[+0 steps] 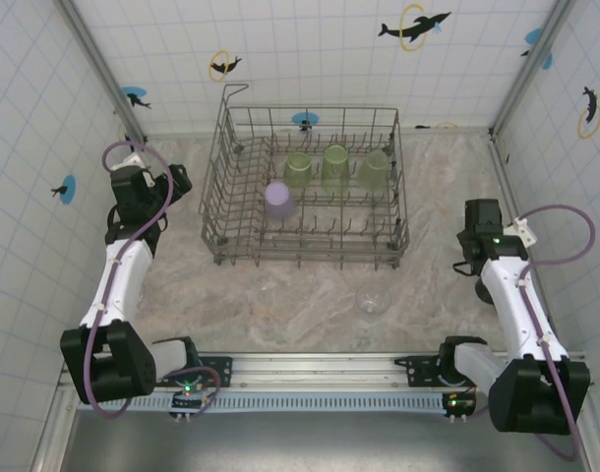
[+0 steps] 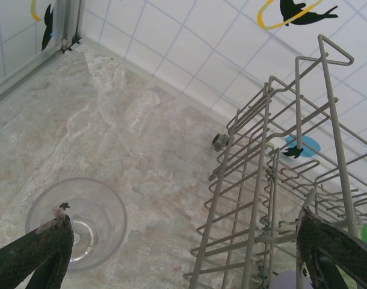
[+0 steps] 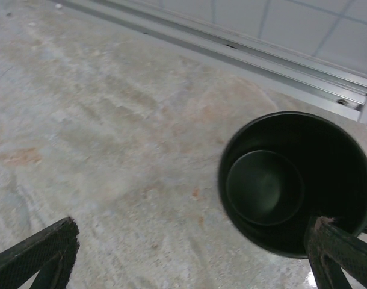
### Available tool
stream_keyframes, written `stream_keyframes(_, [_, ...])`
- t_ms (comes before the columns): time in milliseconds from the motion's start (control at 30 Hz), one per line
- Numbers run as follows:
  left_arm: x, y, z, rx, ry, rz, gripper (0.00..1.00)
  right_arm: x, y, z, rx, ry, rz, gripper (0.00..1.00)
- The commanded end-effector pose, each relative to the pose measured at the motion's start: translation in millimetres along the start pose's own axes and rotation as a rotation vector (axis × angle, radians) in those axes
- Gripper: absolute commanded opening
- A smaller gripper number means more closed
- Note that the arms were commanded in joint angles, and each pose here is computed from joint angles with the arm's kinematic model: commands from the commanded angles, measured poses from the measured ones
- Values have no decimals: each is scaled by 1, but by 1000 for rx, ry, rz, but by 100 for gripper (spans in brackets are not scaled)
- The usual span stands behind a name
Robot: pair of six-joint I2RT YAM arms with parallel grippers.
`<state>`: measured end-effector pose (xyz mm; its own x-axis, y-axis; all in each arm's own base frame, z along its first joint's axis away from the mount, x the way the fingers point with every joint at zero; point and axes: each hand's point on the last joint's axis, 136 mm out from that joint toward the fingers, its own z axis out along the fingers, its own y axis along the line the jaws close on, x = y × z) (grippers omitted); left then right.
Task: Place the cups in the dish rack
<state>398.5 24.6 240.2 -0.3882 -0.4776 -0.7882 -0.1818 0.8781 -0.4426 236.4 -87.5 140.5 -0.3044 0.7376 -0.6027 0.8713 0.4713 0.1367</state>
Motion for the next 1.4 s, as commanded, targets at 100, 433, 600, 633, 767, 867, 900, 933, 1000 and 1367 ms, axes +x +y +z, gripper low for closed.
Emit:
stream_keyframes(100, [-2, 3, 4, -9, -1, 7, 97, 9, -20, 21, 2, 43, 89, 100])
stream_keyframes(433, [-3, 3, 2, -9, -5, 7, 97, 16, -32, 53, 2, 109, 107, 100])
stream_keyframes(600, [-3, 3, 2, -11, -5, 5, 97, 16, -32, 62, 5, 114, 99, 94])
stream_keyframes(633, [-2, 3, 2, -11, -4, 5, 97, 16, -32, 63, 8, 112, 94, 92])
stream_keyframes(767, [-3, 3, 2, -9, -5, 5, 97, 13, -30, 66, 9, 106, 81, 83])
stream_keyframes(867, [-3, 2, 2, -7, -5, 4, 97, 12, -28, 67, 3, 105, 78, 67])
stream_keyframes(900, [-3, 2, 2, -7, -5, 3, 97, 12, -27, 67, -4, 103, 79, 60])
stream_keyframes(933, [-3, 2, 2, -7, -5, 4, 97, 11, -26, 67, -12, 100, 84, 51])
stream_keyframes(1000, [-3, 2, 1, -7, -7, 4, 97, 11, -26, 67, -21, 93, 94, 33])
stream_keyframes(1367, [-5, 0, 0, 3, -10, 3, 97, 9, -4, 59, -136, 127, 75, 0])
